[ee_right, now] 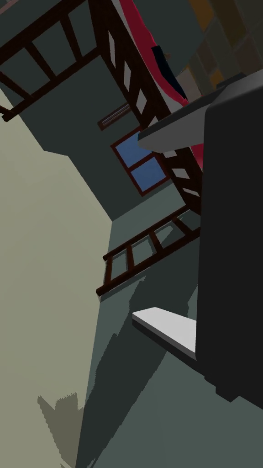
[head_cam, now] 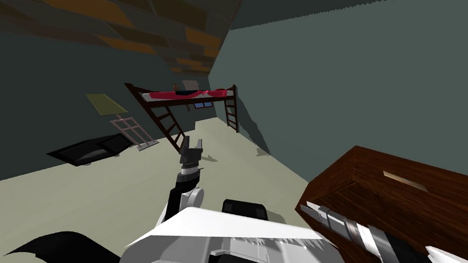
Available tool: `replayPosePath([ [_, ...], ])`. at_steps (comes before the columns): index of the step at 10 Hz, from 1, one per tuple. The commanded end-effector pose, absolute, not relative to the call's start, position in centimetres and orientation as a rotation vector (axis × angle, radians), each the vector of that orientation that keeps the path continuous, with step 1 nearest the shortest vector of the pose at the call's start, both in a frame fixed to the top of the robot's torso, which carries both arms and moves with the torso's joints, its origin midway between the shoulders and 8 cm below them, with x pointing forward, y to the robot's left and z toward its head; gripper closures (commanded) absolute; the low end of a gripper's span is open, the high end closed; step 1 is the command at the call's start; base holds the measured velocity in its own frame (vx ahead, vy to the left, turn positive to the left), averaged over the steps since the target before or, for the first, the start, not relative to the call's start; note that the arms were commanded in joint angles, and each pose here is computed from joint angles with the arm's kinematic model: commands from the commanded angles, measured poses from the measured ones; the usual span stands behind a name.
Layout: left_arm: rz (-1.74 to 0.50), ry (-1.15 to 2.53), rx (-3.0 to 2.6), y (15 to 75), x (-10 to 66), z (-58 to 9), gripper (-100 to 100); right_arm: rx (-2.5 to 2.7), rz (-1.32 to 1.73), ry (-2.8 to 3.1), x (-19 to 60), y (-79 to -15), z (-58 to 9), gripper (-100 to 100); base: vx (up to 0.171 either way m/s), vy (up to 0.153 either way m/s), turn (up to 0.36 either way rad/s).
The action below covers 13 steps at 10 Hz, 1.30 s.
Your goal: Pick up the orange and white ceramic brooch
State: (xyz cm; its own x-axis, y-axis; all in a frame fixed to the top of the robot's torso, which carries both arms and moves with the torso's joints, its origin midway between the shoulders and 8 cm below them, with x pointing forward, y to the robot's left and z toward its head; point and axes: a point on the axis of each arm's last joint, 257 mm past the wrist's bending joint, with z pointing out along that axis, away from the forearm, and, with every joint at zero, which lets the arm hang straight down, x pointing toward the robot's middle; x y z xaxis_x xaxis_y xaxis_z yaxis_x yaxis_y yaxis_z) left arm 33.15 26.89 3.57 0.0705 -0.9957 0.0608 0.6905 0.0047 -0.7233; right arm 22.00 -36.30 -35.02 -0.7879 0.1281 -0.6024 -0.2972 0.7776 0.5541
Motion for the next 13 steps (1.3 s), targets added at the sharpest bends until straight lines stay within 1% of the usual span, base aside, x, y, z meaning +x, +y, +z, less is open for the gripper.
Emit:
replayPosePath([
  [1, -1.435, 0.561, -0.694, 26.9, 33.1, 3.6, 0, -0.19, 0.779, 2.396, 21.2, -39.5, -35.7, -100, 0.031, 0.001, 0.096],
  [3, -1.434, 0.561, -0.694, 26.9, 33.1, 3.6, 0, -0.219, 0.739, 2.422, 21.2, -40.9, -35.3, -100, 0.025, -0.004, 0.017],
  [4, -1.434, 0.561, -0.694, 26.9, 33.1, 3.6, 0, -0.267, 0.661, 2.478, 20.3, -43.8, -35.5, -100, 0.025, -0.009, 0.087],
  [5, -1.435, 0.561, -0.694, 26.9, 33.2, 3.6, 0, -0.289, 0.641, 2.49, 20.4, -44.5, -35.1, -100, 0.027, -0.017, 0.064],
  [6, -1.434, 0.561, -0.694, 26.9, 33.1, 3.6, 0, -0.331, 0.571, 2.539, 19.6, -47.0, -35.2, -100, 0.043, -0.034, 0.086],
  [7, -1.434, 0.561, -0.694, 26.9, 33.1, 3.6, 0, -0.357, 0.545, 2.552, 19.7, -47.8, -34.7, -100, 0.038, -0.036, 0.057],
  [10, -1.434, 0.561, -0.694, 26.9, 33.1, 3.6, 0, -0.461, 0.394, 2.649, 18.2, -53.1, -33.7, -100, 0.04, -0.06, 0.082],
  [11, -1.434, 0.561, -0.694, 26.9, 33.1, 3.6, 0, -0.483, 0.372, 2.658, 18.4, -53.7, -33.1, -100, 0.04, -0.074, 0.045],
  [12, -1.434, 0.561, -0.694, 26.9, 33.1, 3.6, 0, -0.535, 0.3, 2.702, 17.7, -56.1, -32.4, -100, 0.046, -0.088, 0.081],
  [13, -1.434, 0.561, -0.694, 26.9, 33.1, 3.6, 0, -0.538, 0.298, 2.703, 17.7, -56.2, -32.3, -100, 0.058, -0.087, 0.049],
])
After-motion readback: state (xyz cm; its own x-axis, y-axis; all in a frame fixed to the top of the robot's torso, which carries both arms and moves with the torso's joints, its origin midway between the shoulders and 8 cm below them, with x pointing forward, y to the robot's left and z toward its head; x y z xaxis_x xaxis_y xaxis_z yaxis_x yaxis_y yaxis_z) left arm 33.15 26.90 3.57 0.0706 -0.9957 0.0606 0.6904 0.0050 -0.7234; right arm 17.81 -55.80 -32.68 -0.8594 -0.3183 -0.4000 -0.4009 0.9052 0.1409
